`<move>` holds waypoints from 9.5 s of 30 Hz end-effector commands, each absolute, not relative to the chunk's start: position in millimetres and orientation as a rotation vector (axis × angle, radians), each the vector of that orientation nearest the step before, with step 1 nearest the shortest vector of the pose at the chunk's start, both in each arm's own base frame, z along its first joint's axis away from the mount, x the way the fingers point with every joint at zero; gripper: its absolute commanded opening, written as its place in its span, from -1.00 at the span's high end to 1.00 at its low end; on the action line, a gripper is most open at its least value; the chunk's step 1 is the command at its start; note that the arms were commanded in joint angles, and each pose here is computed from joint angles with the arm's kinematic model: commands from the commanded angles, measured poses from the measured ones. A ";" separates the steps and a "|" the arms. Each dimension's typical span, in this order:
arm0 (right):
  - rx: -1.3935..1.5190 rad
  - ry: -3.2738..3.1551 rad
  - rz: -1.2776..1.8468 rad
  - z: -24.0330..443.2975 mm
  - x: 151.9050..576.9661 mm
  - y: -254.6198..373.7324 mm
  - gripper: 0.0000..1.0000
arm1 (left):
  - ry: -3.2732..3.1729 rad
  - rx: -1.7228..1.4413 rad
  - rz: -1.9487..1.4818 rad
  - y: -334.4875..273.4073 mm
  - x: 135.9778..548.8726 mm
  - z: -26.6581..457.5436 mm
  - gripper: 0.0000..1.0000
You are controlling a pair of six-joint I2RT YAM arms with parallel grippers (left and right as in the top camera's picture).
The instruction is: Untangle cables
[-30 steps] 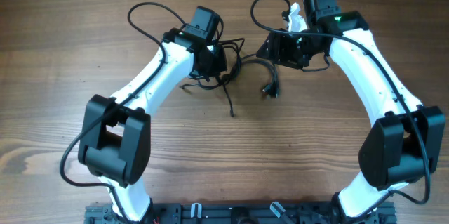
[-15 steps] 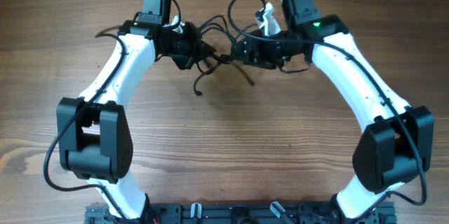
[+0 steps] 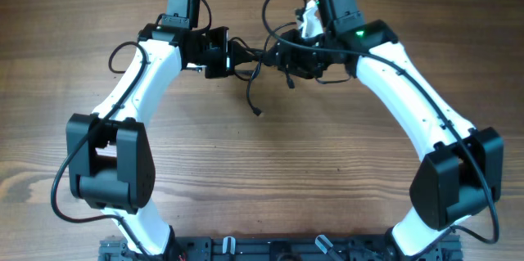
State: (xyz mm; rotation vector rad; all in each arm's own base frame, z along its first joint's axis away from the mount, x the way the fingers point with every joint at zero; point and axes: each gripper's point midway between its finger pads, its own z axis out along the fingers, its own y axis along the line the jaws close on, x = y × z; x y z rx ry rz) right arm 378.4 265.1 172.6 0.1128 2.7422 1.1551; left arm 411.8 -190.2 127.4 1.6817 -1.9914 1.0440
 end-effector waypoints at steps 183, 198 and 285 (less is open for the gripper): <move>0.622 2.941 0.026 120.7 349.7 -6.7 0.92 | -3.083 -0.157 1.741 -125.1 419.2 202.0 0.92; -0.231 2.661 0.857 212.8 362.2 114.1 -0.04 | -2.931 0.013 1.596 -209.9 394.5 191.2 0.92; -0.297 2.379 1.015 258.3 395.1 152.5 0.21 | -2.970 -0.109 1.650 -204.7 400.6 196.5 0.92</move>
